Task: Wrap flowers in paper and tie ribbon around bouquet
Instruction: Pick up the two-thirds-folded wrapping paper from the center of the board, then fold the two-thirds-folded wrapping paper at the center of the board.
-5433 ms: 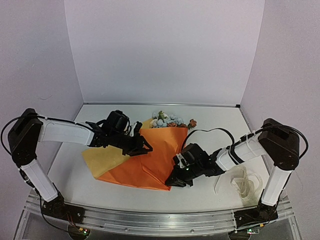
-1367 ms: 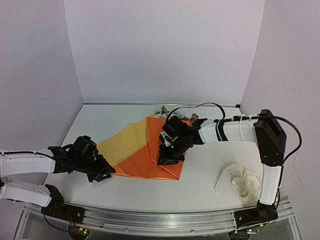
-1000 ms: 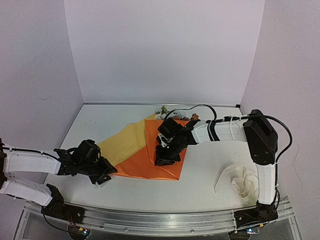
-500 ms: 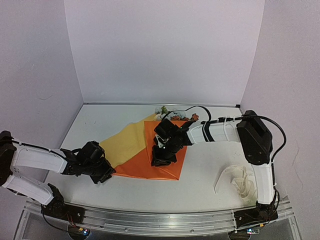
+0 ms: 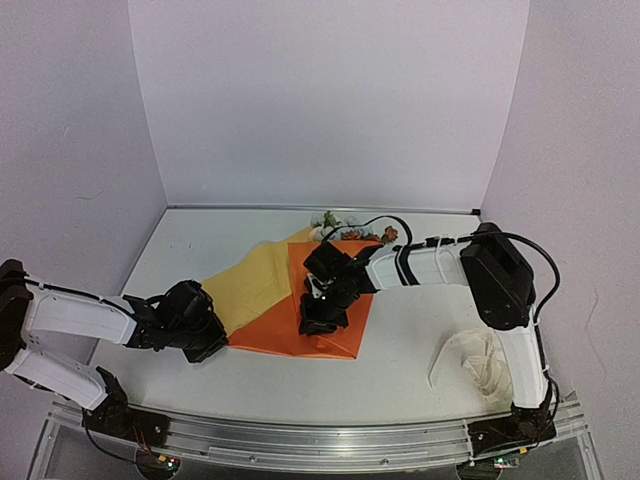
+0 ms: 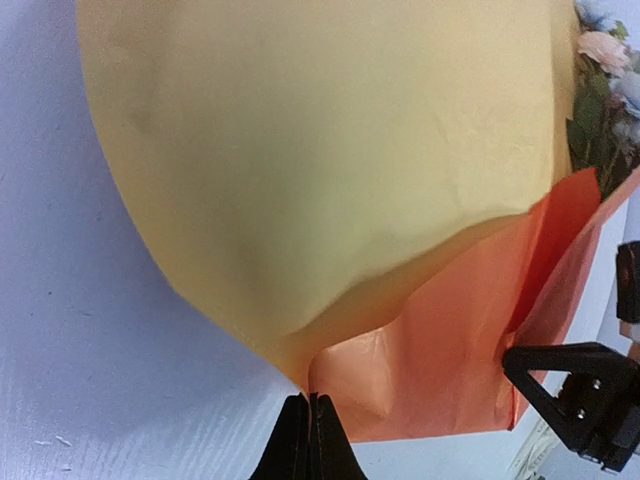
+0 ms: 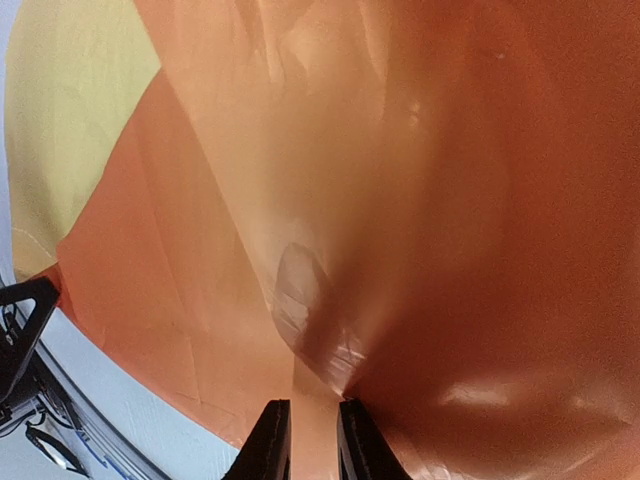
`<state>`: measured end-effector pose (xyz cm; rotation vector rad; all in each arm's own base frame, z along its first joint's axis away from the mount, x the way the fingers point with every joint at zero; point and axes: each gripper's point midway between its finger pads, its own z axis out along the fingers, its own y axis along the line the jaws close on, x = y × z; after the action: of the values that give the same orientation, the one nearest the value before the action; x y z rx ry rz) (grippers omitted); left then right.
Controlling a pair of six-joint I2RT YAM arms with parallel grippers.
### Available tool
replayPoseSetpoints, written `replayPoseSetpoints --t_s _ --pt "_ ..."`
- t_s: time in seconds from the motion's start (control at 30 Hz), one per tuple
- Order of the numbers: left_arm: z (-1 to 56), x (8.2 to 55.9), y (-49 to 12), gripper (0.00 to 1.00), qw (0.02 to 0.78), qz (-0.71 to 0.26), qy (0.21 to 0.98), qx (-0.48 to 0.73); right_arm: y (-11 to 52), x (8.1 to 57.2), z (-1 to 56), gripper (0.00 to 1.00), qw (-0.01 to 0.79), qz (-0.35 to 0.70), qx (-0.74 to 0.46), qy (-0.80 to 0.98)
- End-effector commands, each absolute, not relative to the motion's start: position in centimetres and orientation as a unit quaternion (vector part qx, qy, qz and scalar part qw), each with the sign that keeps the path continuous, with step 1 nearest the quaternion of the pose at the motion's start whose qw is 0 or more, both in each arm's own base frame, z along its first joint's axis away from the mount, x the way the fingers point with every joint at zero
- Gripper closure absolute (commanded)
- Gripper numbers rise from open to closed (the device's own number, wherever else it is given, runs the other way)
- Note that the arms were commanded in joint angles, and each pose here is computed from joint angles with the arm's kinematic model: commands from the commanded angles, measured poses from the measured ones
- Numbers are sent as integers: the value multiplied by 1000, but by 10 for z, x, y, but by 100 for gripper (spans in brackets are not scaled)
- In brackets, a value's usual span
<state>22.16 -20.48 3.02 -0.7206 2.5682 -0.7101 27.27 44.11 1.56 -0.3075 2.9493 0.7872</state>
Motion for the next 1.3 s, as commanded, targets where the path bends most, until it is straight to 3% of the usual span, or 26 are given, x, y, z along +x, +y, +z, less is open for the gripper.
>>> replayPoseSetpoints --t_s 0.0,0.37,0.63,1.27 --pt "84 243 -227 100 264 -301 896 -194 447 273 12 80 39 247 -101 963" --pt "159 243 -285 100 325 -400 857 -26 448 270 -2 80 30 233 -99 967" --pt "175 224 -335 100 295 -449 836 109 458 269 10 78 21 261 -118 958" --pt "146 231 -345 100 270 -408 862 135 462 256 111 73 24 419 -184 889"
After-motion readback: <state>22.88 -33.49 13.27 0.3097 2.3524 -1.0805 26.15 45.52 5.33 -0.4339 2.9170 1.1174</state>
